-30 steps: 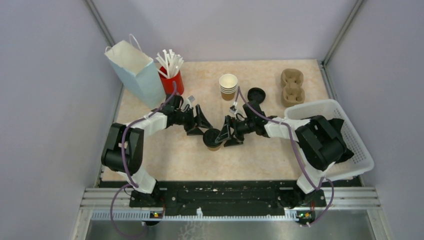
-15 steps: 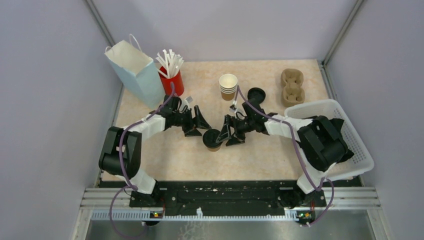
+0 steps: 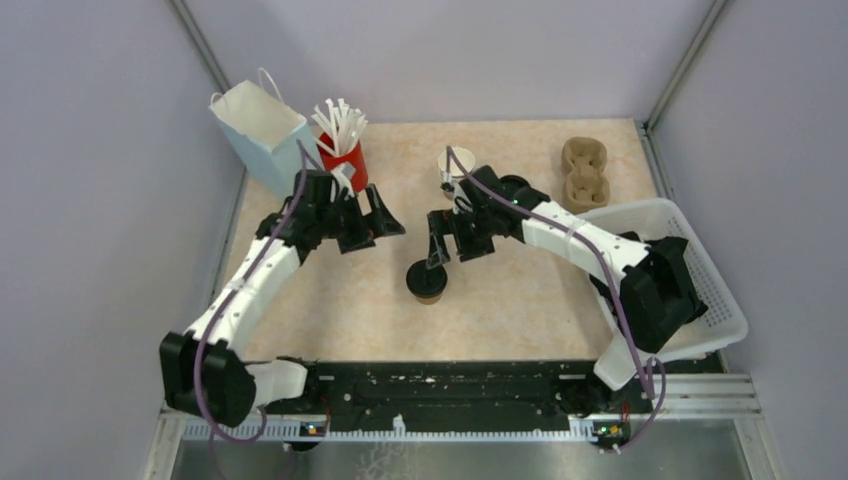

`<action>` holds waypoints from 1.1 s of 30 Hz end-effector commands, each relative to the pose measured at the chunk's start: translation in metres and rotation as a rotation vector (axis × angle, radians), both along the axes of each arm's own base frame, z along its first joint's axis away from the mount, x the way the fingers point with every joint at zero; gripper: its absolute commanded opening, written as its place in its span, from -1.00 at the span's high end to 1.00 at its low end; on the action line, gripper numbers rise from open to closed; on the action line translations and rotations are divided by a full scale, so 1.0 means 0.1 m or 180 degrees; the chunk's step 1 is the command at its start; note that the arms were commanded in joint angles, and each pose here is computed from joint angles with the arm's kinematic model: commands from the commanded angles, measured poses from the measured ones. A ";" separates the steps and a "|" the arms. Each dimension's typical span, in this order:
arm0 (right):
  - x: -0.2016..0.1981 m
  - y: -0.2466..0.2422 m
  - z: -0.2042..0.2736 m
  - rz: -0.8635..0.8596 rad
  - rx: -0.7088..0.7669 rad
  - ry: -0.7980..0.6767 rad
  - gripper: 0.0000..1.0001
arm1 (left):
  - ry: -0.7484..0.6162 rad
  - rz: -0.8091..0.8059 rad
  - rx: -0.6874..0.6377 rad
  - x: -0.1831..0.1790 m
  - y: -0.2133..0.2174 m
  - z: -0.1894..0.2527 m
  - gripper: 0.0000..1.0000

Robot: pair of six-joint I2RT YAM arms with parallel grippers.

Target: Pack the takeout coffee

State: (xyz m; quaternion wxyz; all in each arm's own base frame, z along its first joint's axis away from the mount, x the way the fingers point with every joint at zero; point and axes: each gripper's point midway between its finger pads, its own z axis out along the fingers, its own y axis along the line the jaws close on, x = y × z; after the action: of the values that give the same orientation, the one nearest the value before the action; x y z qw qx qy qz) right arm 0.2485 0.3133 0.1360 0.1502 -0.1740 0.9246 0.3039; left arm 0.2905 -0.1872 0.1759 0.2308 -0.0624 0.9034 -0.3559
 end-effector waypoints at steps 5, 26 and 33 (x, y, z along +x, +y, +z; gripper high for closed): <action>0.04 0.08 0.19 0.0346 -0.1188 -0.0832 -0.89 | -0.0789 0.0844 0.0091 -0.35 0.49 0.82 -0.97; -0.10 0.54 0.09 0.0796 -0.1307 -0.0966 -0.87 | -0.0987 0.0996 0.0241 -0.63 0.71 0.88 -0.97; -0.12 0.63 0.02 0.0881 -0.1316 -0.0929 -0.87 | -0.1048 0.0989 0.0313 -0.60 0.74 0.93 -0.97</action>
State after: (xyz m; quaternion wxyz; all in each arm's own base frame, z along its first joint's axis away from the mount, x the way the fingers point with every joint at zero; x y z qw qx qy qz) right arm 0.2371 0.3579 0.1330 0.1905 -0.3522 0.9122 0.0865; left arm 0.2249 -0.1161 0.2522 0.4021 -0.1415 0.8601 -0.2802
